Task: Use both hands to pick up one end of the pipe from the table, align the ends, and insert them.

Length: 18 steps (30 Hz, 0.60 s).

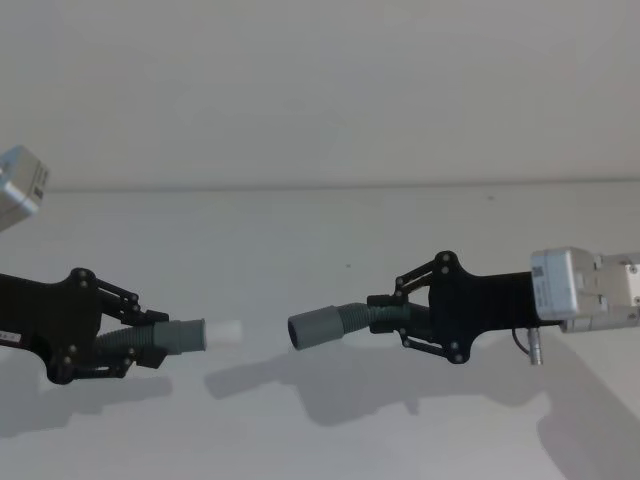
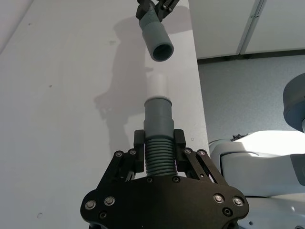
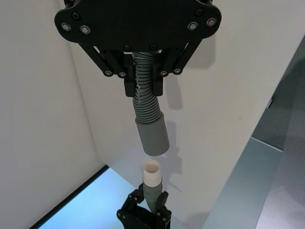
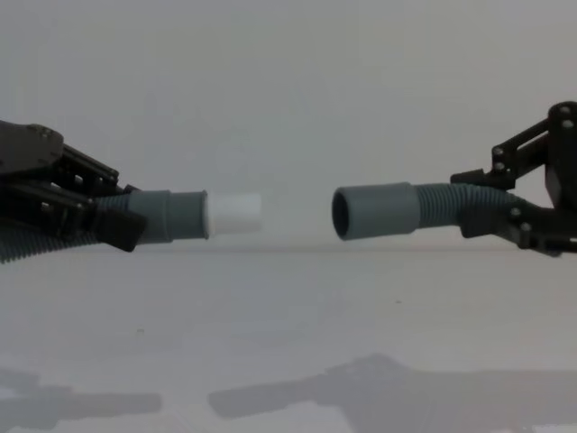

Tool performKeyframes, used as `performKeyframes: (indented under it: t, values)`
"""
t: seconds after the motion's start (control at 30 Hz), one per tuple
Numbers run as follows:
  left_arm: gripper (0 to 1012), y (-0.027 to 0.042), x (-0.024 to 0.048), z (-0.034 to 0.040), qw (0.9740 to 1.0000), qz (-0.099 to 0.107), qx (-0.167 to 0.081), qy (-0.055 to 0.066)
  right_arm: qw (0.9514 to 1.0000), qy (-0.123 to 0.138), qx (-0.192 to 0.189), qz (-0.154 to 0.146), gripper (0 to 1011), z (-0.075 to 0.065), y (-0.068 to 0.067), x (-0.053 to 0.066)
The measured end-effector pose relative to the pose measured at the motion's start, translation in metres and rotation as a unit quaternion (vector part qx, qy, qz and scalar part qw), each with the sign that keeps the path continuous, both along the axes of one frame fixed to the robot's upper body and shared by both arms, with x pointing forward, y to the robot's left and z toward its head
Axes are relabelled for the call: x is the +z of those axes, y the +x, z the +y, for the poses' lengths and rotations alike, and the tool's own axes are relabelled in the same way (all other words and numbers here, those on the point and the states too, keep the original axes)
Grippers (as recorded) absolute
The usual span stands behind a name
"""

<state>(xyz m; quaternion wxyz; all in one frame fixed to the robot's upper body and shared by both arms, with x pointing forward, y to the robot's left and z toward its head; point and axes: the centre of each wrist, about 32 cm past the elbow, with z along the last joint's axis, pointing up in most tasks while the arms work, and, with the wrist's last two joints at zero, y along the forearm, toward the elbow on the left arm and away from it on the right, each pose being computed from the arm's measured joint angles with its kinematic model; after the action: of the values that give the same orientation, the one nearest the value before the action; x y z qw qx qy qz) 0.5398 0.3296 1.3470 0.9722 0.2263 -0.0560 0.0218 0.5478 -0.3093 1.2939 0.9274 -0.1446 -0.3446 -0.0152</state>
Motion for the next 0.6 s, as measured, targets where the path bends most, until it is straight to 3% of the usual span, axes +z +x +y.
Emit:
performKeyframes:
  t: [0.6]
  values:
    - [325, 0.0001, 0.0002, 0.0000, 1.0000, 0.000, 0.000, 0.000, 0.9988, -0.010, -0.047, 0.010, 186, 0.015, -0.010, -0.001]
